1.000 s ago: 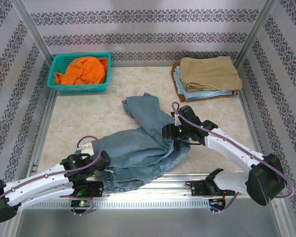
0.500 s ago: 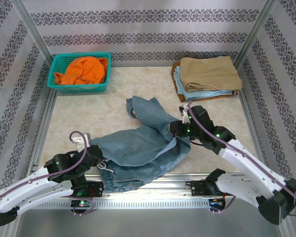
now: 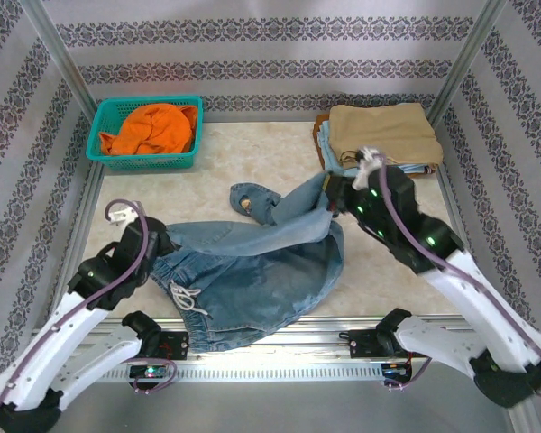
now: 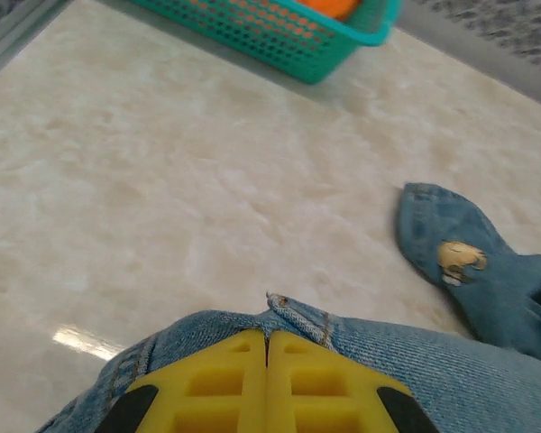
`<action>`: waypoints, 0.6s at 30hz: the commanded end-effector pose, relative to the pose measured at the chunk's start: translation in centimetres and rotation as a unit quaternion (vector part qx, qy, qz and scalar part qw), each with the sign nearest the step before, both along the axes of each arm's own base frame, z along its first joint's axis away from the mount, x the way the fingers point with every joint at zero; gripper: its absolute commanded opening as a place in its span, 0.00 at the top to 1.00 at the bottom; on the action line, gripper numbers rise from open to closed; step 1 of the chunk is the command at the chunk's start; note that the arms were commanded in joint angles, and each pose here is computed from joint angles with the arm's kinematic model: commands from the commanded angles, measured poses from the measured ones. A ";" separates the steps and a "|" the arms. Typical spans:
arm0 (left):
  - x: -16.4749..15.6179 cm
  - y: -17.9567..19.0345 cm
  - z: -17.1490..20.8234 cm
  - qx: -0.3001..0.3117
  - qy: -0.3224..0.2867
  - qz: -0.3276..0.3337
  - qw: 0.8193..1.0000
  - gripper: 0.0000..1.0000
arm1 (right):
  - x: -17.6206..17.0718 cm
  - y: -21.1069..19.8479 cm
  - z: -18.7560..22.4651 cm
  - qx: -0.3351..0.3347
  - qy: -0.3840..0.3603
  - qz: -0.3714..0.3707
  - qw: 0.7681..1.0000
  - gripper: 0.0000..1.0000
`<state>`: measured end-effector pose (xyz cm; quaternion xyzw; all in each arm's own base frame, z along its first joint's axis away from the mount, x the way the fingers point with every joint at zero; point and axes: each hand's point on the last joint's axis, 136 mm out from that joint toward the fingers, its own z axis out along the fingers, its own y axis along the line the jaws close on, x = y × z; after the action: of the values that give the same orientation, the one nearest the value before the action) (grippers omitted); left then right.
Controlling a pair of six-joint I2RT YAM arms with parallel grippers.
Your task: Fold and stack the trousers
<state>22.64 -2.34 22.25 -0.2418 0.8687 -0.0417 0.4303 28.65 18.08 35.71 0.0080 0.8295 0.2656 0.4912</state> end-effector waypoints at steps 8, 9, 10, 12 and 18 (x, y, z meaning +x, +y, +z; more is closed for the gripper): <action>6.3 6.4 -5.6 -0.145 0.027 0.102 0.984 1.00 | 19.6 12.0 0.3 0.008 0.020 0.077 0.997 1.00; 6.4 6.8 -6.2 -0.152 0.030 0.113 0.981 1.00 | 20.4 13.2 0.0 0.010 0.029 0.098 0.995 0.95; 6.3 7.3 -6.9 -0.156 0.037 0.127 0.979 1.00 | 20.8 14.8 0.3 0.015 0.030 0.134 0.990 0.77; 6.0 8.1 -8.2 -0.166 0.044 0.150 0.974 1.00 | 21.1 15.8 -0.9 0.004 0.054 0.158 0.986 0.43; 5.8 8.6 -10.9 -0.205 0.063 0.168 0.962 0.64 | 19.8 11.5 -5.2 -0.069 0.107 0.102 0.987 0.26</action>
<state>26.99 6.07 10.77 -0.4637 0.8278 -0.1027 0.2986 50.97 32.65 28.34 -0.0784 0.8845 0.2792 0.3654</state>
